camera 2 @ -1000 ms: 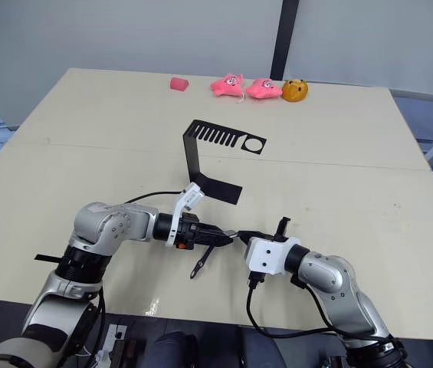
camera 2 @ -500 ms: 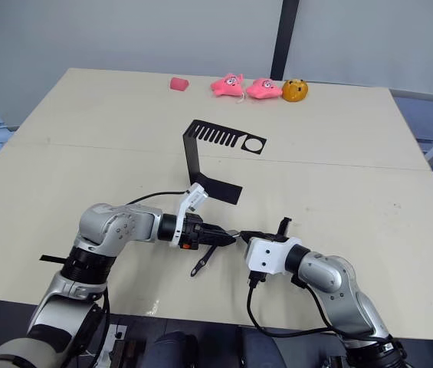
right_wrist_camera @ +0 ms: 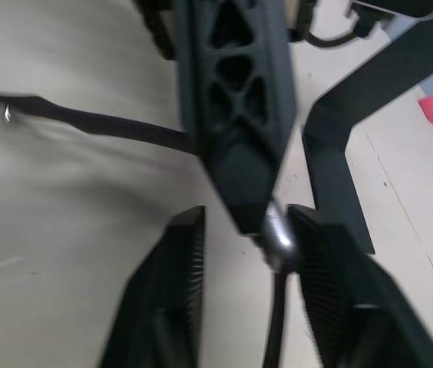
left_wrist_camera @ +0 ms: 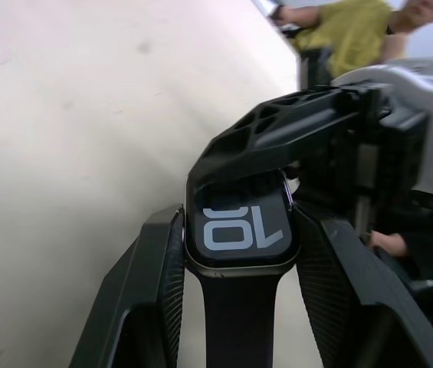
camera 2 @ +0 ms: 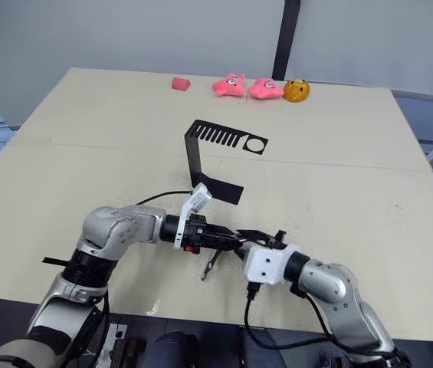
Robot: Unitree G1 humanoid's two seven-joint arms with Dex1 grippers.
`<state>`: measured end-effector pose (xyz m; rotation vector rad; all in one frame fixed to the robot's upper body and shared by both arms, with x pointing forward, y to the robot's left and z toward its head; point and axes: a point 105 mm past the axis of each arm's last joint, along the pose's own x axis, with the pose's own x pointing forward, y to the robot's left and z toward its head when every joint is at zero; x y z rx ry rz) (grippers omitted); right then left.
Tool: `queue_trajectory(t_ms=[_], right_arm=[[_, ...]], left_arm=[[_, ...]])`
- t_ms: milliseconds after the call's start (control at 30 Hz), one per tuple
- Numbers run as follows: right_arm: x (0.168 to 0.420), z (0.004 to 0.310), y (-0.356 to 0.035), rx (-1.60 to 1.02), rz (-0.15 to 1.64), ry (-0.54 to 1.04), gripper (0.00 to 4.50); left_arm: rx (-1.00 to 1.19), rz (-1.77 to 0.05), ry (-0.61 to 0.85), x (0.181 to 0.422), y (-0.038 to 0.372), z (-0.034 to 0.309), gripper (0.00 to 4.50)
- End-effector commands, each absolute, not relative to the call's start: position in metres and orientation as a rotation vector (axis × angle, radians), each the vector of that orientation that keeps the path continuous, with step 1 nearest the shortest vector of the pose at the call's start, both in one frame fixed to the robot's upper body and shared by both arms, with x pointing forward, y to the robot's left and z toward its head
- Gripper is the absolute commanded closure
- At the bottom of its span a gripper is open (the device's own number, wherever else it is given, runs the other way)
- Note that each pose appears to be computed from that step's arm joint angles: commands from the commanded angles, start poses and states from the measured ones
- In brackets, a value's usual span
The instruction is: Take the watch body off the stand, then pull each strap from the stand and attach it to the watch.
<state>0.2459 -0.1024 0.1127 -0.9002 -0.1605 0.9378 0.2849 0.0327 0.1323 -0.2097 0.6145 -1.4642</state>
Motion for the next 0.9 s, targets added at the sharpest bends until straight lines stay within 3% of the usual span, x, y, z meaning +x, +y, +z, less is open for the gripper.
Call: queue_trajectory(t_ms=[33, 67, 100, 167, 333, 467, 533, 667, 900], right_arm=[[0.237, 0.130, -0.113, -0.905, 0.919, -0.216, 0.56], [0.234, 0.133, -0.116, -0.896, 0.911, -0.222, 0.15], [0.232, 0.136, -0.119, -0.892, 0.903, -0.231, 0.06], [0.228, 0.140, -0.127, -0.890, 0.874, -0.232, 0.06], [0.210, 0.162, -0.151, -0.751, 0.766, -0.292, 0.06], [0.185, 0.177, -0.158, -0.539, 0.771, -0.322, 0.06], [0.171, 0.177, -0.160, -0.396, 0.796, -0.266, 0.06], [0.154, 0.175, -0.161, -0.376, 0.799, -0.235, 0.06], [0.153, 0.171, -0.154, -0.355, 0.818, -0.222, 0.06]], left_arm=[[-0.163, -1.587, 0.457, 0.281, 0.040, 0.158, 2.91], [-0.115, -1.604, 0.422, 0.281, 0.045, 0.157, 2.91], [-0.070, -1.622, 0.389, 0.281, 0.048, 0.156, 2.91], [0.023, -1.655, 0.283, 0.281, 0.054, 0.157, 2.91], [0.427, -1.724, -0.261, 0.280, 0.071, 0.173, 2.91], [0.624, -1.717, -0.477, 0.279, 0.086, 0.174, 2.91], [0.622, -1.669, -0.524, 0.283, 0.090, 0.180, 2.91], [0.653, -1.651, -0.549, 0.282, 0.099, 0.184, 2.91], [0.513, -1.734, -0.389, 0.272, 0.083, 0.175, 2.91]])
